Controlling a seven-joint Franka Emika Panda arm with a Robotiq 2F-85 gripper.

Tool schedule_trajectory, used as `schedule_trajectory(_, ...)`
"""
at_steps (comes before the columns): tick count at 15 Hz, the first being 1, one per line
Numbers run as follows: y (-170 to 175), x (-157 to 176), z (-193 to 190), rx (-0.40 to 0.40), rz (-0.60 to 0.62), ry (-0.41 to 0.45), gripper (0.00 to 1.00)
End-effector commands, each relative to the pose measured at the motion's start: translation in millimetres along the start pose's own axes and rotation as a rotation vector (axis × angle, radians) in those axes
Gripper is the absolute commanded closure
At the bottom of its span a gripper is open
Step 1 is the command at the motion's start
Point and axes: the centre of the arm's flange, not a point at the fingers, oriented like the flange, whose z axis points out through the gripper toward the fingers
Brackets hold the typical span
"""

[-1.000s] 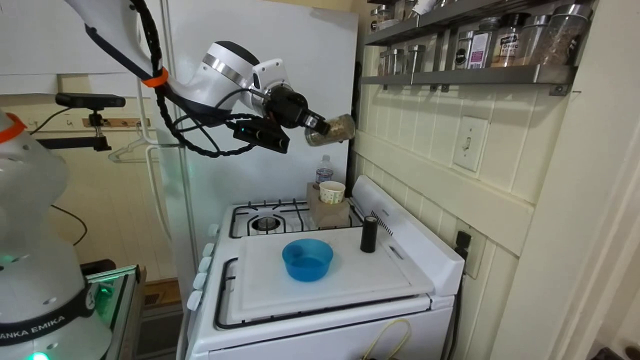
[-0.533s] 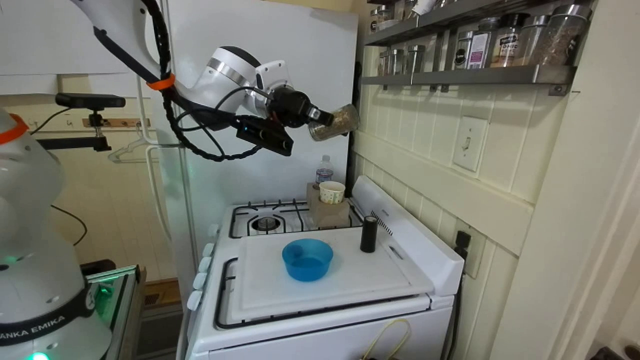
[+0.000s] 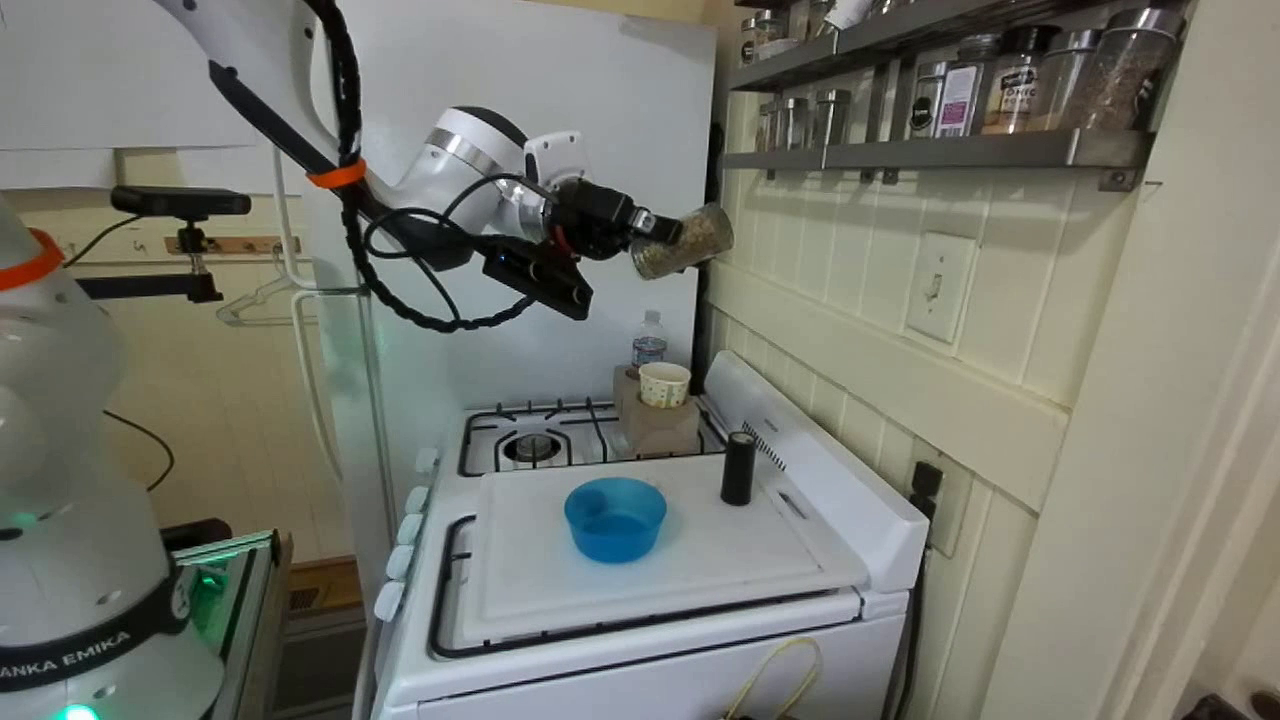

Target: Pour the contents from the grey bottle into the blue bowl

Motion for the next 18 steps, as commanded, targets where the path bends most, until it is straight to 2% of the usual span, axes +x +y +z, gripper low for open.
schedule_trajectory(1,-3.4,0.9,3.4,0.087,0.019,-0.079,0.77)
schedule_trajectory(4,-7.7,2.4,6.2,0.203,0.08,-0.182,0.77)
schedule_trajectory(6,-20.9,-4.1,-16.2,0.305,0.06,-0.194,0.77)
schedule_trajectory(8,-16.1,-0.3,-18.9,0.359,0.071,-0.216,0.77)
schedule_trajectory(9,-23.4,-2.0,-14.5,0.303,0.066,-0.187,0.52)
schedule_trajectory(12,-23.9,-0.3,-18.9,0.333,0.071,-0.196,0.52)
schedule_trajectory(13,-23.6,-0.1,-18.7,0.333,0.071,-0.196,0.77)
schedule_trajectory(16,-25.3,-11.4,-38.8,0.211,0.027,-0.084,0.77)
schedule_trajectory(18,-14.1,-22.4,-46.9,0.116,0.023,-0.025,0.77)
